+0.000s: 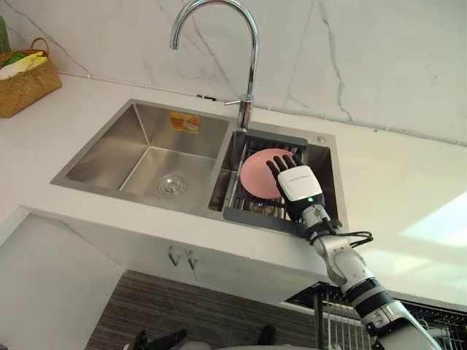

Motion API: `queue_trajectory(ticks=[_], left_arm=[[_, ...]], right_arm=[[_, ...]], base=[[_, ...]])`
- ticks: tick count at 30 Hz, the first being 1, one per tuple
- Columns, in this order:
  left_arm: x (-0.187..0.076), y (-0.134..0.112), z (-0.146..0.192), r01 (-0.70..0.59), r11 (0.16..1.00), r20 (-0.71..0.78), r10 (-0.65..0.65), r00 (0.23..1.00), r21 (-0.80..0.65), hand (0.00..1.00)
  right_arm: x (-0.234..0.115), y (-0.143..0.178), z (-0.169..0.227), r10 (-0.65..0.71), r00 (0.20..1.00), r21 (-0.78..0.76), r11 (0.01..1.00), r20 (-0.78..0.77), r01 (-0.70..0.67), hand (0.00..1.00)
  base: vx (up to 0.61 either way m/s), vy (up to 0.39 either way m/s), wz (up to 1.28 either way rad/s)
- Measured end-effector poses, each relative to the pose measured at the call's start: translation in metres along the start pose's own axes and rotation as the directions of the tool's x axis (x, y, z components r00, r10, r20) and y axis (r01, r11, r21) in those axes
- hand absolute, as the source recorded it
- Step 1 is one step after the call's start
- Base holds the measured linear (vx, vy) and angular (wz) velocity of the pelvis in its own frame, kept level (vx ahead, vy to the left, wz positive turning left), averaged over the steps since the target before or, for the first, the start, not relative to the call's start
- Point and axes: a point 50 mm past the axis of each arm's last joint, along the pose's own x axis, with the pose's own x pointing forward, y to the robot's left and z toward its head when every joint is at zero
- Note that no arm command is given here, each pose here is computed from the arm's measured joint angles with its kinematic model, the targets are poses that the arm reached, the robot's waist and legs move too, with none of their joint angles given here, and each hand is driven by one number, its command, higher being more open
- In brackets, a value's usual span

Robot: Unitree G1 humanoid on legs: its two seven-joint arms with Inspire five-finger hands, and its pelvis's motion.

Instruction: Walk over to the sink, pick up the cup, carry it to the dishwasher, place the cup inside the dishwasher, then close the dishwasher door

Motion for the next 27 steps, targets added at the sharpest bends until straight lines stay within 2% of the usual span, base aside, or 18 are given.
queue_trajectory(ticks=[9,10,16,23,27], left_arm=[[-0.001,0.0,-0.005,0.011,1.0,-0.012,-0.011,1.0,0.011,1.0],[-0.001,0.0,-0.005,0.013,1.0,-0.012,-0.013,1.0,0.013,1.0],[-0.002,-0.001,-0.007,0.019,1.0,-0.017,-0.019,1.0,0.006,1.0],[-0.002,-0.002,-0.006,0.024,1.0,-0.014,-0.024,1.0,0.006,1.0],[-0.002,-0.002,-0.006,0.028,1.0,-0.011,-0.028,1.0,0.011,1.0]], right_arm=[[0.002,0.003,-0.002,-0.098,0.995,-0.059,0.993,0.008,0.098,1.0],[0.003,0.002,-0.004,-0.119,0.993,-0.067,0.991,0.001,0.119,0.0],[0.011,-0.005,-0.017,-0.169,0.986,-0.123,0.978,-0.012,0.166,0.0],[0.019,-0.003,-0.024,-0.139,0.99,-0.159,0.978,-0.016,0.135,0.0],[0.031,-0.019,-0.027,-0.186,0.982,-0.177,0.967,-0.01,0.182,0.0]], base=[[-0.03,-0.006,0.08],[-0.01,-0.007,0.12],[0.02,0.01,0.08],[0.04,0.035,0.04],[0.0,0.008,0.01]])
